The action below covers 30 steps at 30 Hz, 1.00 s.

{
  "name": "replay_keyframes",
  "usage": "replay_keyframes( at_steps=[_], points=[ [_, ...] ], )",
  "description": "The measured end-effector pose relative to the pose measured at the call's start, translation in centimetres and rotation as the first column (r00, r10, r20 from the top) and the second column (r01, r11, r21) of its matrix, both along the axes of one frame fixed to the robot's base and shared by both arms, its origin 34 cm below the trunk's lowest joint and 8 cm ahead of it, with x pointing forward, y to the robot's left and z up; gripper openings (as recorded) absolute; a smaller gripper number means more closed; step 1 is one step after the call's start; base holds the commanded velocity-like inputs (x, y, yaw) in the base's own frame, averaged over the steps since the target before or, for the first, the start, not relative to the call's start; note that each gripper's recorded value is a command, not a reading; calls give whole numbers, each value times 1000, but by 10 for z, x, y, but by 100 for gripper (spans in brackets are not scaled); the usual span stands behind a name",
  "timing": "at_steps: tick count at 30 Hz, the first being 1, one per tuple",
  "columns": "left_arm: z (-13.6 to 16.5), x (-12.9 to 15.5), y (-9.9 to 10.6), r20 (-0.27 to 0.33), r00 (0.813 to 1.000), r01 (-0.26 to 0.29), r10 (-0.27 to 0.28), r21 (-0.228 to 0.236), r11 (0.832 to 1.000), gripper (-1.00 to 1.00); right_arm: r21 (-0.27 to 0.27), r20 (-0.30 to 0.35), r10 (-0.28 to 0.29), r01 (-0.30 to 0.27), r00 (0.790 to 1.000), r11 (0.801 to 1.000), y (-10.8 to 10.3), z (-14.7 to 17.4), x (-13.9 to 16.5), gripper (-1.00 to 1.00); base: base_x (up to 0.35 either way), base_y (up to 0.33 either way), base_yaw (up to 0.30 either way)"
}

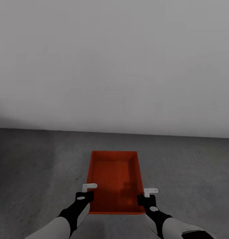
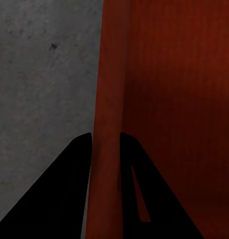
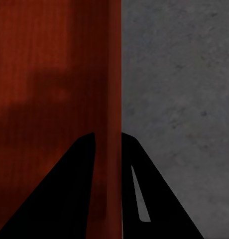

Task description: Move the two storage containers from the living room to the garage. In the garage, place one container on the floor and stack the other container on top of it (either order is fine).

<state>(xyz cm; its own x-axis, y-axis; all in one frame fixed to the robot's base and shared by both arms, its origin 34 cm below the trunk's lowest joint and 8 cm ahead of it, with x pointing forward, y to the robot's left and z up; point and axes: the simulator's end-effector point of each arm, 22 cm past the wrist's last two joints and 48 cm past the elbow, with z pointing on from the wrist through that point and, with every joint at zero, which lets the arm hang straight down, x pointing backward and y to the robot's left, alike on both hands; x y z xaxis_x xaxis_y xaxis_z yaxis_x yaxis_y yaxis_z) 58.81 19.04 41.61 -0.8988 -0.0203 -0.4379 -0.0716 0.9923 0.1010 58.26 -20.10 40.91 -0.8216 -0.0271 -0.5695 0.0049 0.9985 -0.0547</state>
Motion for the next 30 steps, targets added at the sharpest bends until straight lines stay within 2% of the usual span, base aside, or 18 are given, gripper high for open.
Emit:
replay_keyframes(
  at_steps=[30],
  points=[
    [-59, -8, 0, -1, 1000, 0, 0, 0, 1000, -100, 0, -1, 0, 0, 1000, 1000, 0, -59, -8, -100, 0, 0, 0]
  ],
)
